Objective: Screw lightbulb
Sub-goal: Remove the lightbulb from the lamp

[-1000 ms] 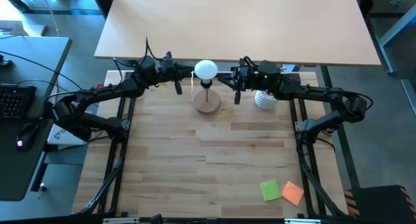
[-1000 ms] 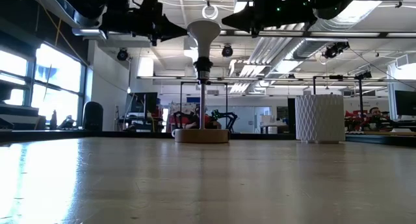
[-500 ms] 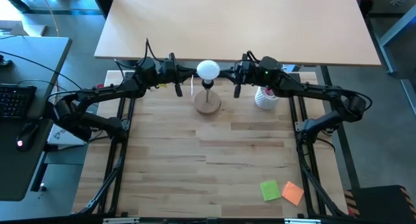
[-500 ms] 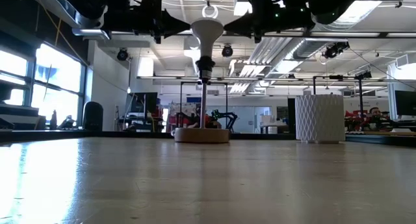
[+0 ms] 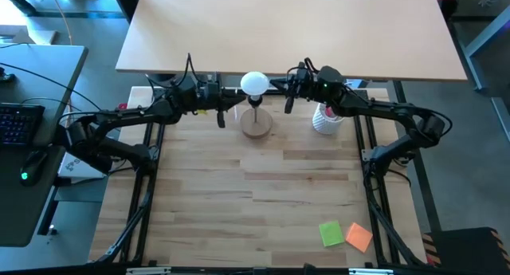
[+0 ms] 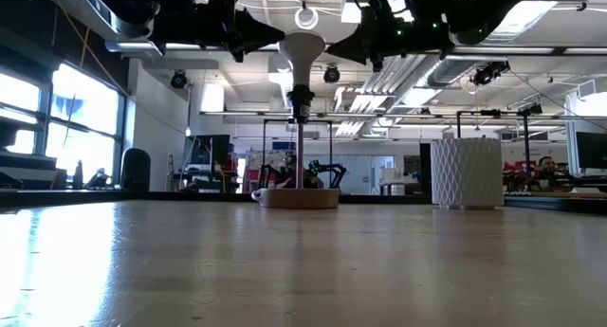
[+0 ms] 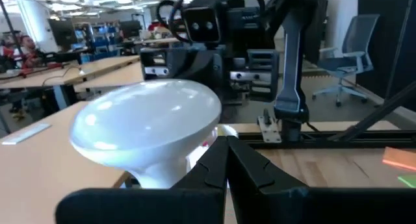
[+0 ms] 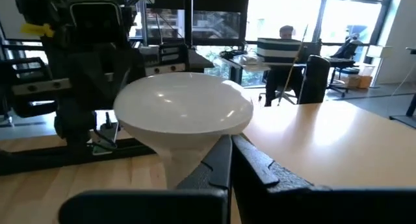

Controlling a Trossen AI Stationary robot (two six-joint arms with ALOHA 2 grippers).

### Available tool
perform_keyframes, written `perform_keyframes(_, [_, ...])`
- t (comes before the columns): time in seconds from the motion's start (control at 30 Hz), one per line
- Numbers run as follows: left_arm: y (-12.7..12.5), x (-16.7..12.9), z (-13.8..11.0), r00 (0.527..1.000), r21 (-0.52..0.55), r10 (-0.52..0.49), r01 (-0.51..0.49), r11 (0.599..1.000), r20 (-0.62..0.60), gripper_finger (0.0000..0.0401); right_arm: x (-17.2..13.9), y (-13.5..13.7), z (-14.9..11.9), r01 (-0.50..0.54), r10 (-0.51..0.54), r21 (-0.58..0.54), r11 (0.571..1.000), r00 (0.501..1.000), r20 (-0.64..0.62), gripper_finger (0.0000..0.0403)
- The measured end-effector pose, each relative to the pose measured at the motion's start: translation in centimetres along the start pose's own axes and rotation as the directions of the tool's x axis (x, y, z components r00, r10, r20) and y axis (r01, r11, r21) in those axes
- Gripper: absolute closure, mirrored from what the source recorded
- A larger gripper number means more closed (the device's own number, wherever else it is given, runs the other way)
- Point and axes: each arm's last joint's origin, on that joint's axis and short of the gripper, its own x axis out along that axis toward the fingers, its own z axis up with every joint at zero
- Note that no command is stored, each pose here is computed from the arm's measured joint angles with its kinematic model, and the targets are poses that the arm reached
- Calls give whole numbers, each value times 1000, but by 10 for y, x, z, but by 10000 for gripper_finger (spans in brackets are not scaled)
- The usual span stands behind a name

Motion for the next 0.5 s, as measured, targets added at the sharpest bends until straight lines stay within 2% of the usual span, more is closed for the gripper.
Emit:
perform_keyframes(0.07, [-2,1,0,1000,-1,1,-1,1000,-3,401,0,0,0,9,-9,-5,1000,1000,-1,403])
perform_keyframes(0.2, [-4,0,-2,999,-11,-4,4,1000,-32,401,-1,-3,2,119,-119,-24,993,993,-4,403])
perform_keyframes(0.27, [-3,-2,-4,998,-16,6,-7,1000,-69,401,-4,-4,5,140,-140,-30,990,990,6,403])
perform_keyframes(0.33, [1,-4,-7,994,-5,39,-40,999,-104,401,-6,-3,8,124,-124,-49,991,992,12,403])
perform_keyframes(0.5, [15,-10,-8,978,12,173,-173,985,-119,401,-10,7,14,-10,11,-70,997,1000,26,403])
